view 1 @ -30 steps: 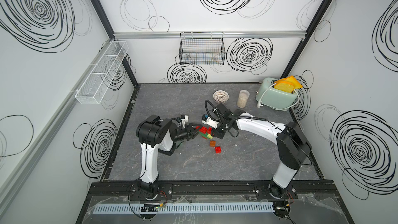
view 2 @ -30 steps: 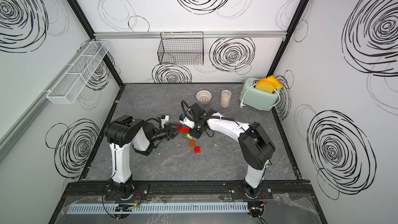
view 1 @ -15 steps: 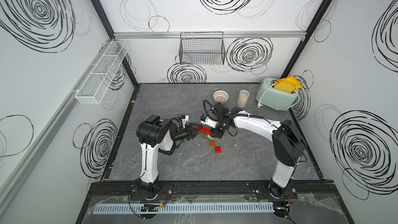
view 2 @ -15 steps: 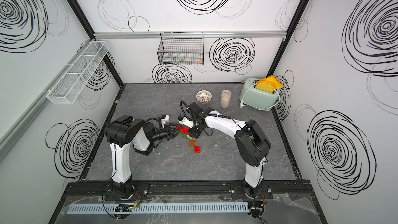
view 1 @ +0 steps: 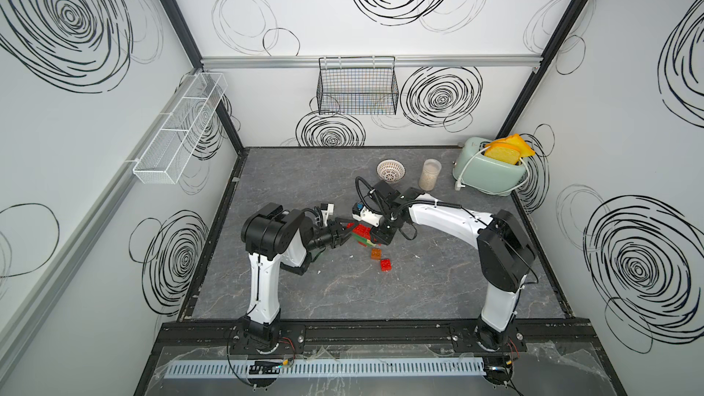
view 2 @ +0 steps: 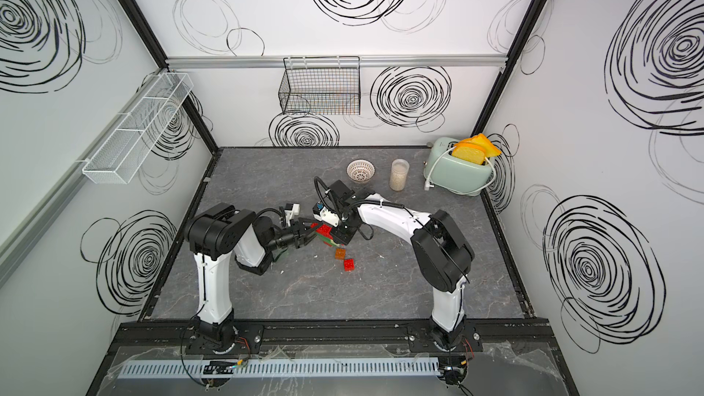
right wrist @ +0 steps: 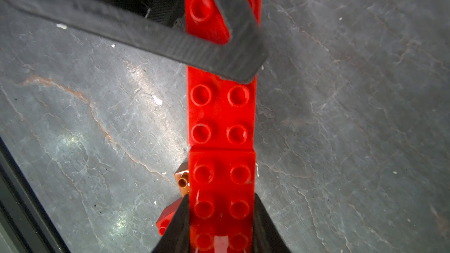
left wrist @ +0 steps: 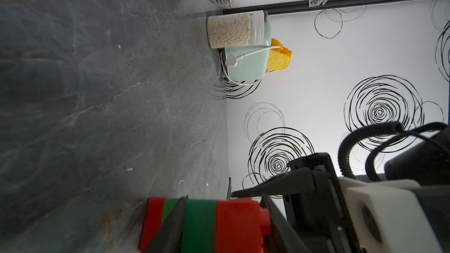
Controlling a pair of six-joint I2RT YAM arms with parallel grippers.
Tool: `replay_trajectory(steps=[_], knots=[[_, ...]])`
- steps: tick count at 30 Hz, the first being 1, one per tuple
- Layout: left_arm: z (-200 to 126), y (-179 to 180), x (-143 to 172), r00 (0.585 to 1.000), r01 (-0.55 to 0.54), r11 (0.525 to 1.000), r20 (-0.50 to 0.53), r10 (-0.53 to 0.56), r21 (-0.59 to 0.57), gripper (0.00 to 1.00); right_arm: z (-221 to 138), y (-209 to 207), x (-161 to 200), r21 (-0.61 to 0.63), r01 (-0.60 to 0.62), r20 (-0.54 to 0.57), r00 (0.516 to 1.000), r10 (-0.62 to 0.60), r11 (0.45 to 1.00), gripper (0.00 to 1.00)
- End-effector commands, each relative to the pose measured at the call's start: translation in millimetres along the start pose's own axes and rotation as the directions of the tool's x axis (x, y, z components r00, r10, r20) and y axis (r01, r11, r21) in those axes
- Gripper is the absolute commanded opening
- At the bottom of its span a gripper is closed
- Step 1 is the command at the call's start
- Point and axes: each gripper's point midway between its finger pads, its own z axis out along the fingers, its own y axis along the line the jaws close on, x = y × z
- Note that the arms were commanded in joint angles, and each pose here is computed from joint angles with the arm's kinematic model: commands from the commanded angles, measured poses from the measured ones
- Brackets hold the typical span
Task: Assemble a heart with lego
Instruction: Assemble the lego brick with the lego brick.
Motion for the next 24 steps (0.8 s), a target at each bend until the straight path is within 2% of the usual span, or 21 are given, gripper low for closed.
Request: replay_trajectory(steps=[1, 14, 18, 20, 24], knots=[[-1, -26, 4, 0.989, -0.149, 0.983, 0.007, 0.149, 0.109, 0.24, 17, 10, 12, -0.014, -0.011, -0.078, 0.997, 0.010, 1.000, 0.24], [-2, -27, 5, 0.989, -0.151, 0.982, 0.006, 0.151, 0.110, 0.24, 32, 9, 13, -0.014, -0.018, -0.090, 0.996, 0.017, 1.000, 0.25], [-1, -27, 4, 0.989, -0.150, 0.983, 0.008, 0.150, 0.111, 0.24, 19, 6, 0, 0.002, -0.006, -0.045, 0.999, 0.006, 1.000, 0.31], [-1, -27, 4, 0.989, -0.151, 0.982, 0.009, 0.151, 0.111, 0.24, 10, 5, -8, 0.005, -0.005, -0.005, 1.000, 0.005, 1.000, 0.41], [-1, -27, 4, 0.989, -0.150, 0.982, 0.008, 0.150, 0.110, 0.24, -10, 4, -24, -0.001, 0.002, 0.084, 0.996, -0.002, 1.000, 0.51]])
